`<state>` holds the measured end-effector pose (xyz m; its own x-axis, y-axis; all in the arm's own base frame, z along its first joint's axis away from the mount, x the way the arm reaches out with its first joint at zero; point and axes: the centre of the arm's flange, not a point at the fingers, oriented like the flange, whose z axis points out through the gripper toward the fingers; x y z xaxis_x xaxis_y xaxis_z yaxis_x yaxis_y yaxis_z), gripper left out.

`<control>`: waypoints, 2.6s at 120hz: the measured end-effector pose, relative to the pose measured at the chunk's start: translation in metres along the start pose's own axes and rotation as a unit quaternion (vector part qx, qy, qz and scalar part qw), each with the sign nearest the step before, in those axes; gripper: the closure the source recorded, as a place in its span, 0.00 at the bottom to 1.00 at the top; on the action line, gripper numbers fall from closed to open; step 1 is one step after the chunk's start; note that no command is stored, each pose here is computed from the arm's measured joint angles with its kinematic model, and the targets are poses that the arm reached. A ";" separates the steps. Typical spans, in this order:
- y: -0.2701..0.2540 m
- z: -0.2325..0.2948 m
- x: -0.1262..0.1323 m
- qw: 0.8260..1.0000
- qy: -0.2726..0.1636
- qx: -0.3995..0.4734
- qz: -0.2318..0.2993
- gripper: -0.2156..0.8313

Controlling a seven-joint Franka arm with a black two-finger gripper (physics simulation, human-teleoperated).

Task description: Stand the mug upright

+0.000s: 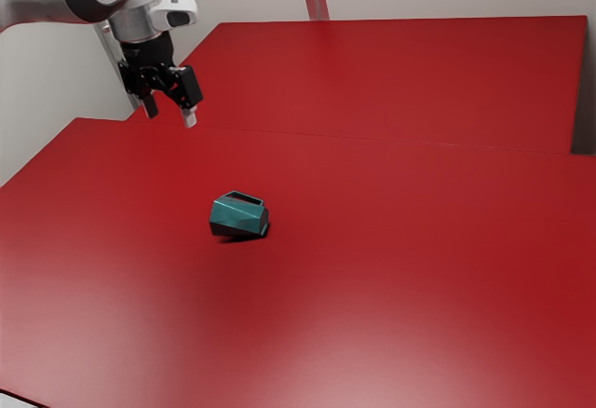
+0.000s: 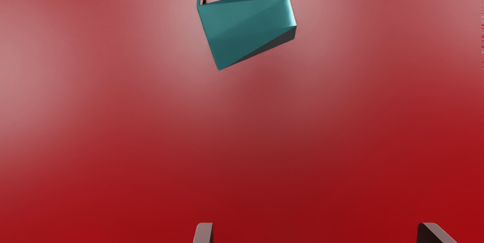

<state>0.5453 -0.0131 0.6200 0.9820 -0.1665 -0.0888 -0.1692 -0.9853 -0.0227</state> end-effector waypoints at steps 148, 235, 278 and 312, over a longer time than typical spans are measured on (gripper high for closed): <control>-0.078 0.099 -0.040 0.969 0.100 -0.217 -0.063 0.23; -0.138 0.226 -0.046 0.889 0.230 -0.389 -0.074 0.23; -0.150 0.287 -0.043 0.853 0.267 -0.444 -0.057 0.23; -0.150 0.310 -0.037 0.843 0.290 -0.452 -0.027 0.23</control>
<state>0.5082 0.1528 0.3184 0.9060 0.1480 0.3965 -0.2475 -0.5745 0.7802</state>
